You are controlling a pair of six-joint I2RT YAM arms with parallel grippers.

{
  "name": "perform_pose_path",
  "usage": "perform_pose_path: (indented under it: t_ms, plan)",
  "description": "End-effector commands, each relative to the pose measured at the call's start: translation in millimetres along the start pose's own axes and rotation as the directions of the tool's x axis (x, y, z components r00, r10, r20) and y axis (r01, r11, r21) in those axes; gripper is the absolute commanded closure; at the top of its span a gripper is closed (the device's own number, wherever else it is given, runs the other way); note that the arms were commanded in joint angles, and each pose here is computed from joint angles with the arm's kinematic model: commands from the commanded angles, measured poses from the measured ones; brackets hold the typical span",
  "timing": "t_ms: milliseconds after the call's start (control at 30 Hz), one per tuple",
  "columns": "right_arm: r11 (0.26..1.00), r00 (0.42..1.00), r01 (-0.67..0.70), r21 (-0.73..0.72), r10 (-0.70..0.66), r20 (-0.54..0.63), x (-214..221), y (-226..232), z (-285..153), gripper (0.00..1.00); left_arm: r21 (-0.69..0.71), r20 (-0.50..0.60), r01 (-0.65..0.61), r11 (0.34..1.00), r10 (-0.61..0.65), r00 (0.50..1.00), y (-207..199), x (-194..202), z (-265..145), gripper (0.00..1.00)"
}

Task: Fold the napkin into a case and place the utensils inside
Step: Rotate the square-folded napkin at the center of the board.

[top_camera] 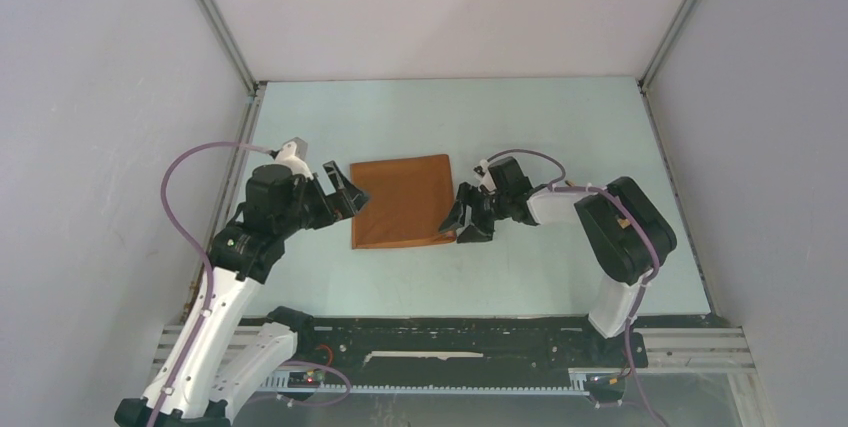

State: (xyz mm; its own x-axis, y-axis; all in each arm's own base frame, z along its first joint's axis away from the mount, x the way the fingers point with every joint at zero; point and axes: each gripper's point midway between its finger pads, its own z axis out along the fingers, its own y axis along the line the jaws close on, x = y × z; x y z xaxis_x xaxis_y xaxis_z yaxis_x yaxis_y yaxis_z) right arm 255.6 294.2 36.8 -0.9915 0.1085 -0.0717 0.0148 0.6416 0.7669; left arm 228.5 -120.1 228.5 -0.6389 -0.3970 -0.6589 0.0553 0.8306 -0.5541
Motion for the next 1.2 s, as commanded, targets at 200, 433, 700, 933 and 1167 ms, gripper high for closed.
perform_pose_path:
  t_ms: [200,433,700,933,1167]
  plan:
    - [0.998,0.999,-0.026,0.048,0.024,0.045,-18.2,-18.9,14.3,0.49,0.016,0.012,-0.021,1.000,0.021,1.000,-2.6,-1.9,-1.6,0.00]
    - [0.999,0.999,-0.026,0.044,0.024,0.044,-24.7,-21.1,10.0,0.80,0.028,-0.003,-0.018,0.999,0.018,1.000,-5.2,-1.8,3.5,0.00]
    - [0.972,0.990,-0.096,0.215,0.115,-0.078,-41.0,-63.6,-27.1,1.00,0.037,-0.034,-0.017,0.999,0.019,0.999,-5.2,2.8,13.0,0.00]
    - [0.953,0.986,0.013,0.303,0.039,-0.163,-102.5,-91.8,-43.6,0.96,0.085,-0.172,0.016,0.996,-0.002,0.985,-14.2,15.8,43.3,0.00]
    - [0.814,0.920,0.387,0.433,-0.309,-0.242,-204.5,-76.0,-76.8,0.60,-0.084,-0.251,-0.060,0.995,0.037,0.967,12.0,-10.1,100.8,0.00]
